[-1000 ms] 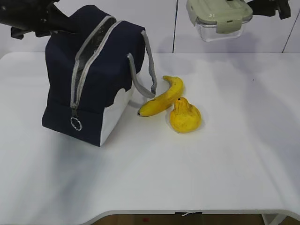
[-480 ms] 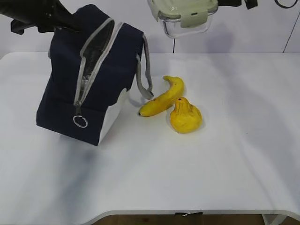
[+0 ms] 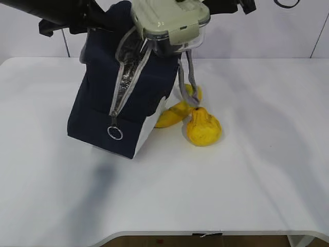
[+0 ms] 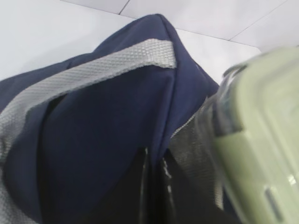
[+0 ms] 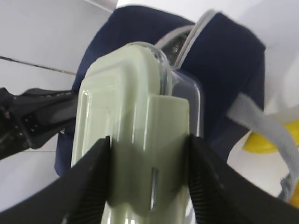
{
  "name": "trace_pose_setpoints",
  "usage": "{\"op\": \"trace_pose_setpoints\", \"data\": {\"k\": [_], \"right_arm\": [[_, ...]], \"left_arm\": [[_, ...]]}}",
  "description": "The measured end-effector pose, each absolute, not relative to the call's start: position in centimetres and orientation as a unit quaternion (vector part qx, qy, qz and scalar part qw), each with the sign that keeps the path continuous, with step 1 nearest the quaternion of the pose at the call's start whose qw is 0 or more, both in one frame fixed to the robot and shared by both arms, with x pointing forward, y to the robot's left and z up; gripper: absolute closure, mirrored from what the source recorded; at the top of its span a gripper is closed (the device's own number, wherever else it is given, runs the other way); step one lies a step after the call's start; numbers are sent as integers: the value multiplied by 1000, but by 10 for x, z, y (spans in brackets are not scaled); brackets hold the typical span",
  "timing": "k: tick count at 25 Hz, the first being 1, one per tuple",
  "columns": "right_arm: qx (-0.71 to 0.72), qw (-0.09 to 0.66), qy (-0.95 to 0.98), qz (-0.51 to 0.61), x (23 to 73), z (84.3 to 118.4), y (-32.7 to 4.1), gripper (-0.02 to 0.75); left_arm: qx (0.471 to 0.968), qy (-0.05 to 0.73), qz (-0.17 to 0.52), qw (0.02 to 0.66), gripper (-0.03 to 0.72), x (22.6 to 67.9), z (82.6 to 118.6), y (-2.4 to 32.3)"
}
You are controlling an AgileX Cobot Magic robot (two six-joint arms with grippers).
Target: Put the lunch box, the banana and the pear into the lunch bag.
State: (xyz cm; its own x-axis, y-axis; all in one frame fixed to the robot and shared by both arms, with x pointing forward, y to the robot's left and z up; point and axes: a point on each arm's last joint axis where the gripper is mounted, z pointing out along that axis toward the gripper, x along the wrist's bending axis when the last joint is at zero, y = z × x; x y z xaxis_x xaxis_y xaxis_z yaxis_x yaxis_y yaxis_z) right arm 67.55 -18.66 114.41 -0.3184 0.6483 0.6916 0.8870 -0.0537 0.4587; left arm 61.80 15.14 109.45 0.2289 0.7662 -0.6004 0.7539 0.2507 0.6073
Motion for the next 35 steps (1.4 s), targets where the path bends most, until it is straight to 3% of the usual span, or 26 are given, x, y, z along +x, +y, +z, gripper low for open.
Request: {"op": "trace_pose_setpoints", "data": {"k": [11, 15, 26, 35], "right_arm": [[-600, 128, -686, -391, 694, 1097, -169, 351], [-600, 109, -679, -408, 699, 1093, -156, 351], [-532, 91, -722, -433, 693, 1070, -79, 351], [-472, 57, -757, -447, 688, 1069, -62, 351]], "left_arm": [[589, 635, -14, 499, 688, 618, 1096, 150], [580, 638, -22, 505, 688, 618, 1097, 149], [572, 641, -17, 512, 688, 620, 1098, 150], [570, 642, -15, 513, 688, 620, 1099, 150]]}}
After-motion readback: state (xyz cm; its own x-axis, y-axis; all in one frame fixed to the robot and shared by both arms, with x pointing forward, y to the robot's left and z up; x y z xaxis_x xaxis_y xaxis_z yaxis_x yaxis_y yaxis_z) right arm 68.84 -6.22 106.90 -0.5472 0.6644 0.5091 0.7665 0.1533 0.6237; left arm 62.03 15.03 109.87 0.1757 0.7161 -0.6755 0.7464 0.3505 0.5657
